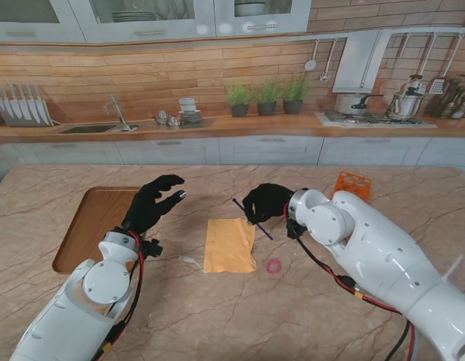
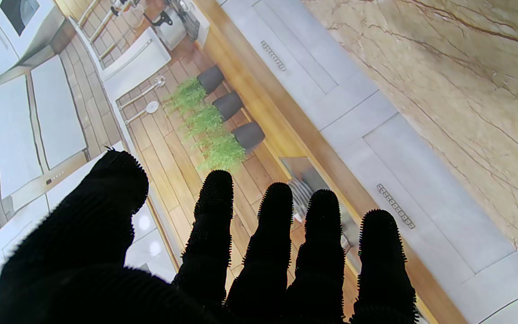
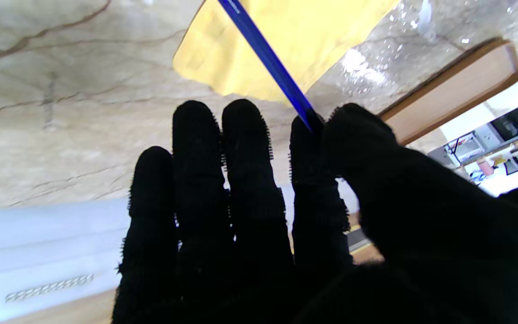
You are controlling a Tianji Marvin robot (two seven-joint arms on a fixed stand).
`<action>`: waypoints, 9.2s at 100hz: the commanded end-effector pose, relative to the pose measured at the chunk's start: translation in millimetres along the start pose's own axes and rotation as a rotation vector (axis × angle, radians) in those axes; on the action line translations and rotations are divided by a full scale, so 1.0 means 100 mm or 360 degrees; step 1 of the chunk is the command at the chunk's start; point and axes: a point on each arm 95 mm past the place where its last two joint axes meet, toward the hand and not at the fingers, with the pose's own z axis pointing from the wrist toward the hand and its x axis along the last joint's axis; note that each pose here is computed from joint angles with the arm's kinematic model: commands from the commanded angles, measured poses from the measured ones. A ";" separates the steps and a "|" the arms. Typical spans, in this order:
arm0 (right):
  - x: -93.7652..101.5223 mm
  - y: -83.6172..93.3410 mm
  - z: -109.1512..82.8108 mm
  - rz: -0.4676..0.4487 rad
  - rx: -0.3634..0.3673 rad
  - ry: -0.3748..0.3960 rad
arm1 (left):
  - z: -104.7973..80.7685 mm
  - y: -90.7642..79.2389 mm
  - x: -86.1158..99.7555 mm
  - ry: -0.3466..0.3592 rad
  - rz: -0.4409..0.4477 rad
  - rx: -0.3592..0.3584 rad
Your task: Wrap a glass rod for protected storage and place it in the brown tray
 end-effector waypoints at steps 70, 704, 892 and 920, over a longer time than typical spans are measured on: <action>0.37 -0.30 0.38 -0.0219 0.0071 0.0168 | -0.02 0.04 0.02 -0.0010 -0.0002 -0.0022; 0.23 -1.06 -0.06 -0.0199 -0.0098 -0.0216 | -0.04 0.97 0.03 0.0216 0.1041 -0.0891; -0.03 -0.93 0.21 -0.0148 -0.0097 -0.0398 | 0.34 1.06 -0.29 0.0075 0.1388 -0.0937; -0.06 -0.98 0.21 -0.0287 -0.0100 -0.0372 | 0.35 1.06 -0.31 0.0123 0.1465 -0.0928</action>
